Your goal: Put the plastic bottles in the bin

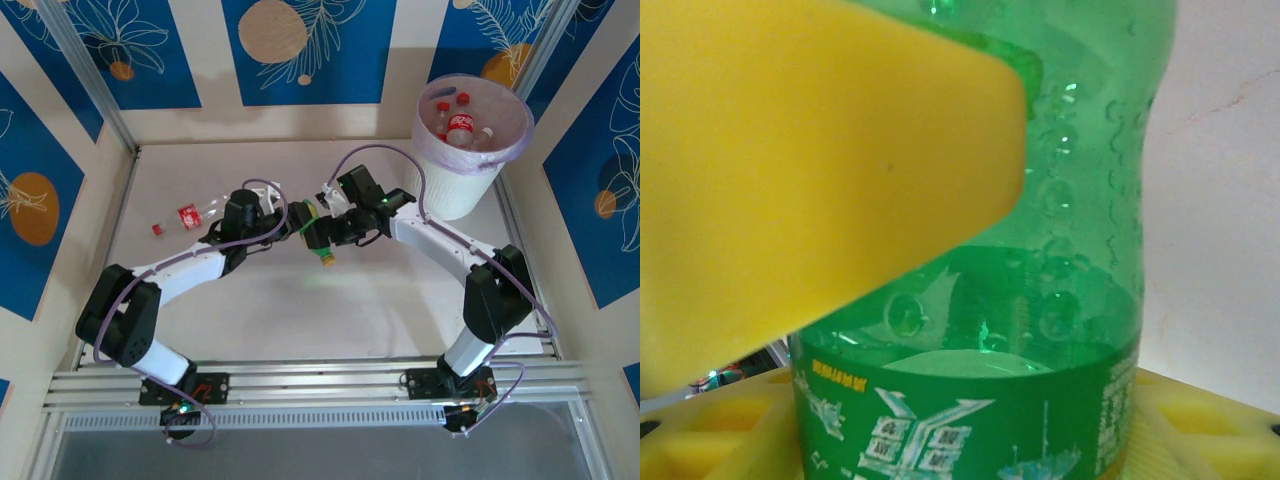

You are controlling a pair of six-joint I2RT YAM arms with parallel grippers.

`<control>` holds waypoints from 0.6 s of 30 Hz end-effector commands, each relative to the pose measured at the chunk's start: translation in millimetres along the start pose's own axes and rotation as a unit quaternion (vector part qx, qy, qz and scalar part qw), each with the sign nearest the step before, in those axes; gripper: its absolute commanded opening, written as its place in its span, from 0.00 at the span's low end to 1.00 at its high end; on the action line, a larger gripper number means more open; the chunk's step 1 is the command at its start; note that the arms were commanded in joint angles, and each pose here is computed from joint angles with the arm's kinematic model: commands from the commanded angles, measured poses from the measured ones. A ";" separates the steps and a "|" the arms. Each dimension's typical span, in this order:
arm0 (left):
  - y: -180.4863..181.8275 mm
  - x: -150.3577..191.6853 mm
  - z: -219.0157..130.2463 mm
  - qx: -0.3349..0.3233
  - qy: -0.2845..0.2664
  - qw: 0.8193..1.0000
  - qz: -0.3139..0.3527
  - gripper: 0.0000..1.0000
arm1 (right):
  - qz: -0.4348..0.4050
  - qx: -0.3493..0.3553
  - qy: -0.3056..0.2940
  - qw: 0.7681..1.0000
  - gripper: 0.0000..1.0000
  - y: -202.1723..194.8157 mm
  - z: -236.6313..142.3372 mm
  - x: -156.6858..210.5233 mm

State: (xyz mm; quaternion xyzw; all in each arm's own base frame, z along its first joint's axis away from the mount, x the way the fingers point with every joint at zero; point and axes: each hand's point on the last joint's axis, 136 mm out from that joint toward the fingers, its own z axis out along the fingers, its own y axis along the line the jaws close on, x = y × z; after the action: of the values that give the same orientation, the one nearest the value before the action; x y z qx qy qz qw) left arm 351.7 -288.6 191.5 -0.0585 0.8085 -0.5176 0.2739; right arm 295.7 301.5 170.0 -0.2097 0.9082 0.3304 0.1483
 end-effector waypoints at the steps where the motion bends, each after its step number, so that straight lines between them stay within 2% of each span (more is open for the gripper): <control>1: -30.8 -7.3 -6.5 0.039 -0.013 0.999 0.021 0.46 | 0.005 -0.004 0.002 1.000 0.55 -3.3 2.6 2.1; 4: -28.0 -8.9 -7.6 0.033 -0.021 0.999 0.019 0.67 | 0.005 -0.004 -0.002 1.000 0.53 -3.6 -0.8 1.1; 6: -24.8 -10.9 -9.0 0.026 -0.029 0.999 0.017 0.85 | 0.005 -0.003 -0.006 1.000 0.52 -4.0 -4.3 0.3; 8: -23.7 -12.9 -10.6 0.023 -0.037 0.999 0.017 0.97 | 0.004 0.000 -0.009 1.000 0.52 -4.8 -7.5 -0.4; 9: -23.2 -14.4 -11.8 0.021 -0.040 0.999 0.017 1.00 | 0.003 0.001 -0.012 1.000 0.52 -5.5 -9.9 -1.0; 13: -17.0 -21.5 -17.3 0.004 -0.053 0.999 0.010 1.00 | -0.001 0.018 -0.021 1.000 0.51 -12.4 -23.5 -3.8; 18: -1.0 -29.3 -28.0 -0.035 -0.069 0.997 0.002 1.00 | -0.022 0.064 -0.061 0.996 0.51 -21.8 -70.8 -23.1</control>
State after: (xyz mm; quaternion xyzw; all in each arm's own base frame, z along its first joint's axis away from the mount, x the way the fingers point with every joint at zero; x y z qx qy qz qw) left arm 359.7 -269.8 210.5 -0.0873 0.8003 -0.5040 0.3129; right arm 311.9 265.2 181.1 -0.1865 0.9184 0.3016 0.1758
